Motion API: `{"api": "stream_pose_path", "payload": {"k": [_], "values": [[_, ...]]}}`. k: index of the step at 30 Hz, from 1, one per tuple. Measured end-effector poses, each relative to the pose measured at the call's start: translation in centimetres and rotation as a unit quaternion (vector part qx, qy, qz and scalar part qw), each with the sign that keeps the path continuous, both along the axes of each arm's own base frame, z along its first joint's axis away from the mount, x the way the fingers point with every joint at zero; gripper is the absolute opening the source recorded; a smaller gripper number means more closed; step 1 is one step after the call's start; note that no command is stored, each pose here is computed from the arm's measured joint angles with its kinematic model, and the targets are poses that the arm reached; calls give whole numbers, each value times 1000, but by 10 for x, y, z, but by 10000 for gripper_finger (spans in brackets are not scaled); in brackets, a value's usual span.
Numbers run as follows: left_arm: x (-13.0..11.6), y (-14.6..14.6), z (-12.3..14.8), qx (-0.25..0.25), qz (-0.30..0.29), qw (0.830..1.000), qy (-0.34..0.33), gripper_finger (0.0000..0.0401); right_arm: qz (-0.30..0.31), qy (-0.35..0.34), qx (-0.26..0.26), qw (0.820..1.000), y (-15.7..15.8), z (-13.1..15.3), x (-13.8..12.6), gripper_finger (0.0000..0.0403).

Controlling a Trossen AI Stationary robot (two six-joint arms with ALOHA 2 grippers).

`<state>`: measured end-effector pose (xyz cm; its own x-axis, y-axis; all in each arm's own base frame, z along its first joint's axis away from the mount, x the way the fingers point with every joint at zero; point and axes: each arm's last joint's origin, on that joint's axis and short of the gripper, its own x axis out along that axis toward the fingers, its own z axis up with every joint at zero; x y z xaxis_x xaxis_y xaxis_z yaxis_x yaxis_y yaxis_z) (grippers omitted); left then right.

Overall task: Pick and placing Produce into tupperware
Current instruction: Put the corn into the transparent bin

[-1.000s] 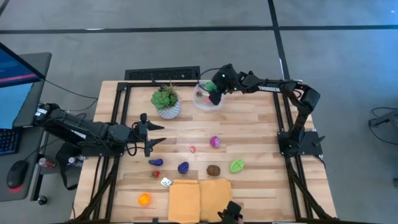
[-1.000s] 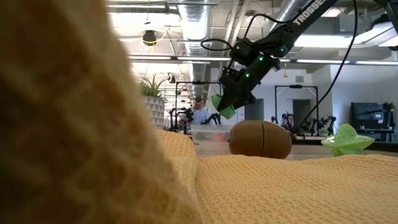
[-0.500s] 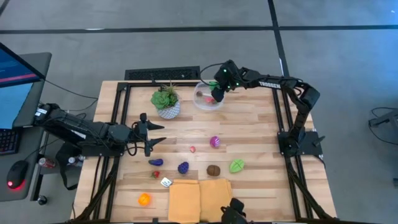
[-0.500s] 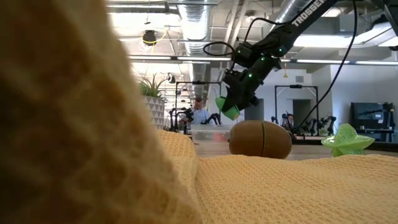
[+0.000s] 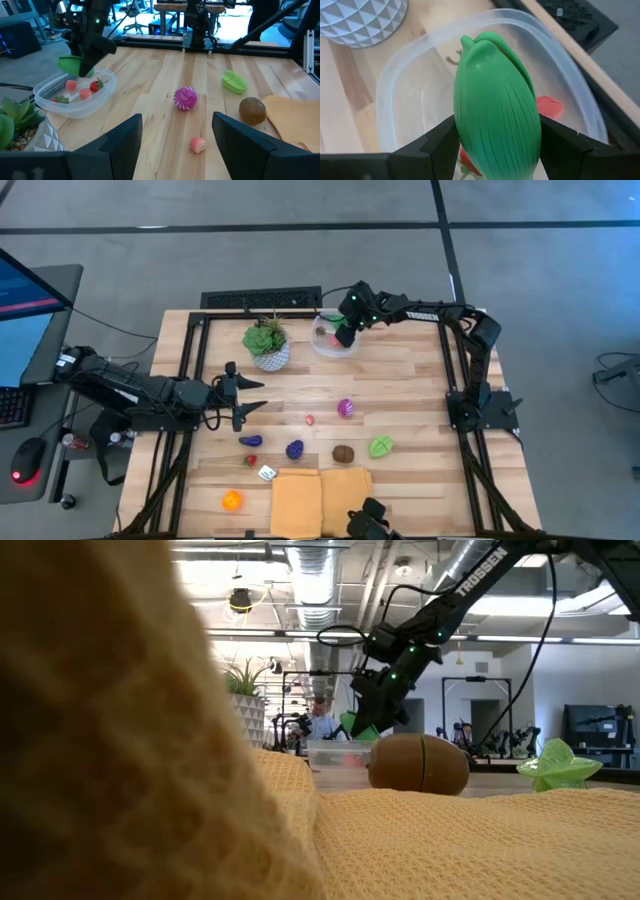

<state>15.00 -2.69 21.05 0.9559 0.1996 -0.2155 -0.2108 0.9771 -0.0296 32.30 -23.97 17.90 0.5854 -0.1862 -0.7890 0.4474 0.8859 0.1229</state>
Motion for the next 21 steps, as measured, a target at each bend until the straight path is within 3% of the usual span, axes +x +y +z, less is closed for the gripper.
{"api": "stream_pose_path", "payload": {"k": [9,21], "values": [[0,0,-1,1,0,1000,3,233,4,-17,-15,1000,-3,10,7,255],[0,0,0,2,-1,1000,2,233,12,-18,-4,1000,-6,2,8,255]]}}
